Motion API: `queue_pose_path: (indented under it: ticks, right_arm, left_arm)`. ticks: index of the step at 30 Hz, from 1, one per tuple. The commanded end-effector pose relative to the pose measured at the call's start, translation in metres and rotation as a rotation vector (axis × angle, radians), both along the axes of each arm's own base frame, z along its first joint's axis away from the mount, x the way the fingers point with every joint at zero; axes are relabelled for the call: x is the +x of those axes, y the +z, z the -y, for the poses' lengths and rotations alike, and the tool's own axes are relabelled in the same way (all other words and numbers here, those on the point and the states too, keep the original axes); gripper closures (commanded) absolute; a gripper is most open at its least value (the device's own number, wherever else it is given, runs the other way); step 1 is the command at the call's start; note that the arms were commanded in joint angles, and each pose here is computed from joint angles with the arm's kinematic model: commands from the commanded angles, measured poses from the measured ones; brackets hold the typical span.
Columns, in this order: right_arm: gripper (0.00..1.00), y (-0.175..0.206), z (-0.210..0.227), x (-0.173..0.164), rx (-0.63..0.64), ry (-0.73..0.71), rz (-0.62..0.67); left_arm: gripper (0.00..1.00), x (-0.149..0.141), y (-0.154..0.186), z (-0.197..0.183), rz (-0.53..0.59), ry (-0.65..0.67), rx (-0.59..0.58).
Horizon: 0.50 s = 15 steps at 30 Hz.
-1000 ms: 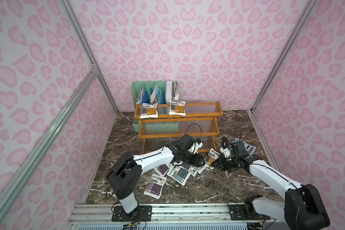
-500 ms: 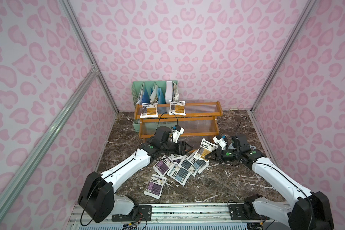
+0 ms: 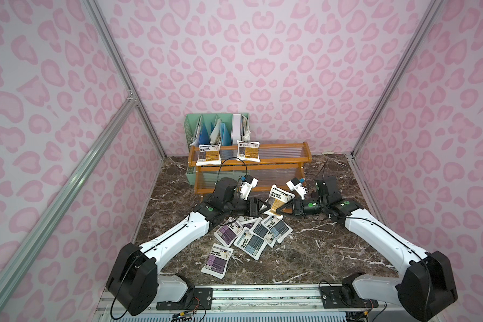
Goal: Place the bagged coffee beans on the shelf by color
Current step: Pick up the bagged coffee beans at the center of the board.
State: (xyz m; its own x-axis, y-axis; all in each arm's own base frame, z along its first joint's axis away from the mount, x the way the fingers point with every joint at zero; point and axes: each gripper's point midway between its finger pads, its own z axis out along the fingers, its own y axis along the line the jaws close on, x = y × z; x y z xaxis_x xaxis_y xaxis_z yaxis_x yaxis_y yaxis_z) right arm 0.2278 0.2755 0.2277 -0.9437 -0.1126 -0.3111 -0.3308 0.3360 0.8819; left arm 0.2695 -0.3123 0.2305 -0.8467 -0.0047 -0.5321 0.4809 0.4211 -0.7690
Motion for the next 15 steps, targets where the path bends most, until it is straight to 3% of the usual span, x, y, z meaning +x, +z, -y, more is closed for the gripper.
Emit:
queue_pose_path:
  ticks: [1,3,6,11,15]
  right_arm:
    - [1.00,0.003,-0.004,0.001,0.008,0.026,0.037]
    - [1.00,0.004,-0.004,0.004,0.006,0.018,0.052]
    - [1.00,0.007,-0.004,0.007,0.001,-0.003,0.075]
    - [0.61,0.014,-0.001,0.013,0.005,-0.062,0.118]
    - [0.50,0.016,-0.001,0.010,0.032,-0.083,0.119]
  left_arm:
    - [0.77,0.000,0.022,0.014,0.030,-0.041,-0.102]
    - [0.90,-0.003,0.021,0.020,0.015,-0.068,-0.116]
    - [1.00,-0.005,0.015,0.026,-0.014,-0.078,-0.118]
    - [1.00,0.006,0.021,0.024,-0.014,0.003,-0.166]
    - [1.00,0.018,0.042,0.022,0.013,0.066,-0.224]
